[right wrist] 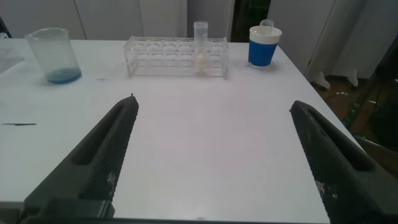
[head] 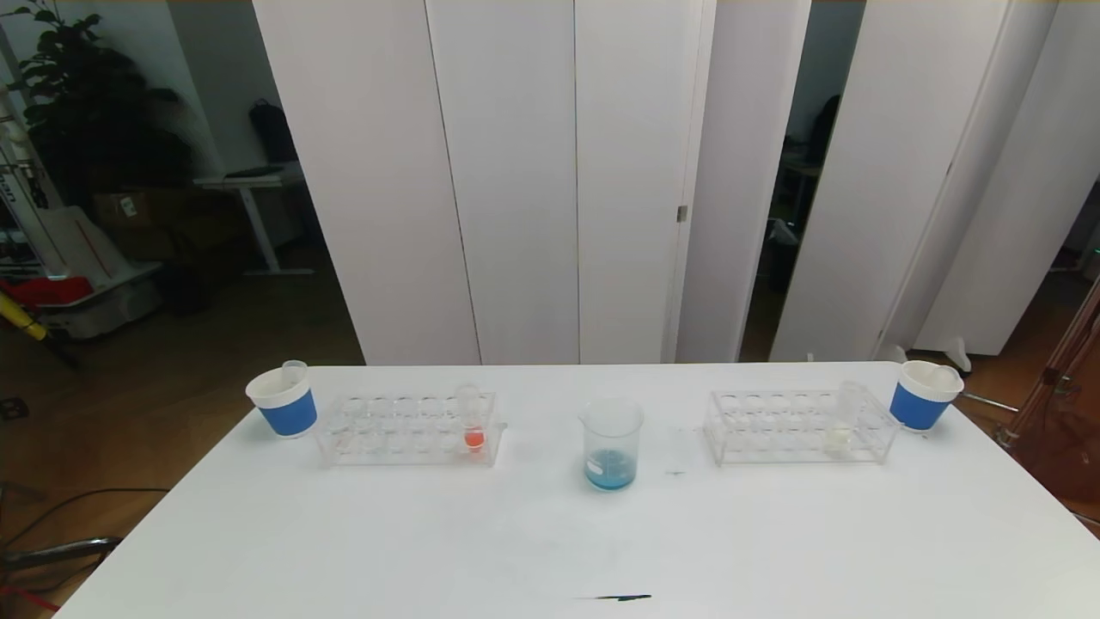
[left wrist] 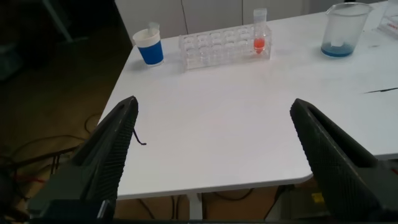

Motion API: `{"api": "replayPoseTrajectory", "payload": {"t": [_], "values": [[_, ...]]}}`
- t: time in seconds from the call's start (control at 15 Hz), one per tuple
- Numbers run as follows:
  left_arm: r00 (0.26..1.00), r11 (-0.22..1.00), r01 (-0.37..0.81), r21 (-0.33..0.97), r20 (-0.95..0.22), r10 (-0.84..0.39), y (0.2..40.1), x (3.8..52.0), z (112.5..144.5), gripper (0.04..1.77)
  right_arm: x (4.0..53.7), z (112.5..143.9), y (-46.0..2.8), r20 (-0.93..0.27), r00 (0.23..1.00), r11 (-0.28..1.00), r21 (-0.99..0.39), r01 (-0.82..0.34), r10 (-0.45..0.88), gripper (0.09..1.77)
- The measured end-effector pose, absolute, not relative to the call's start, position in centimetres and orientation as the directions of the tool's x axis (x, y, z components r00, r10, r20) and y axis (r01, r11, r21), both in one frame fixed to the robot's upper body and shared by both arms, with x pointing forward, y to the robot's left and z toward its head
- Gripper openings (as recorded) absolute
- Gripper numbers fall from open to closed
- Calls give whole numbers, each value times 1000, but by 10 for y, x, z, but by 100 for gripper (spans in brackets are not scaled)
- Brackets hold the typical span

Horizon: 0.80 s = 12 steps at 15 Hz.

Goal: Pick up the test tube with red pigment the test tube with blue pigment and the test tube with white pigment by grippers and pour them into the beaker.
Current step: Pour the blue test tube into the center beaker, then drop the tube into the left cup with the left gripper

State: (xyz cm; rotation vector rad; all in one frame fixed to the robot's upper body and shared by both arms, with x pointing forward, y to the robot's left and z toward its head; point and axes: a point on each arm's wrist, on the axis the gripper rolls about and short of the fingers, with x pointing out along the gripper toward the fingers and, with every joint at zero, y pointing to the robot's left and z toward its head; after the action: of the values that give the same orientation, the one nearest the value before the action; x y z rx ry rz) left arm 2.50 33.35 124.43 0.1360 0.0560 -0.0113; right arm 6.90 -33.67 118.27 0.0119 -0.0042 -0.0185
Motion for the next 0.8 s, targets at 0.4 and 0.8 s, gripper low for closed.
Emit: {"api": "replayPoseTrajectory", "payload": {"t": [0.4, 0.8], "values": [[998, 990, 39, 132, -60, -31, 333, 58, 1197, 175, 69, 1183, -337, 4, 1000, 1000, 12, 18, -19, 175], [997, 991, 43, 124, -69, -35, 333, 64, 1185, 175, 69, 1183, -337, 4, 1000, 1000, 12, 18, -18, 175]]}}
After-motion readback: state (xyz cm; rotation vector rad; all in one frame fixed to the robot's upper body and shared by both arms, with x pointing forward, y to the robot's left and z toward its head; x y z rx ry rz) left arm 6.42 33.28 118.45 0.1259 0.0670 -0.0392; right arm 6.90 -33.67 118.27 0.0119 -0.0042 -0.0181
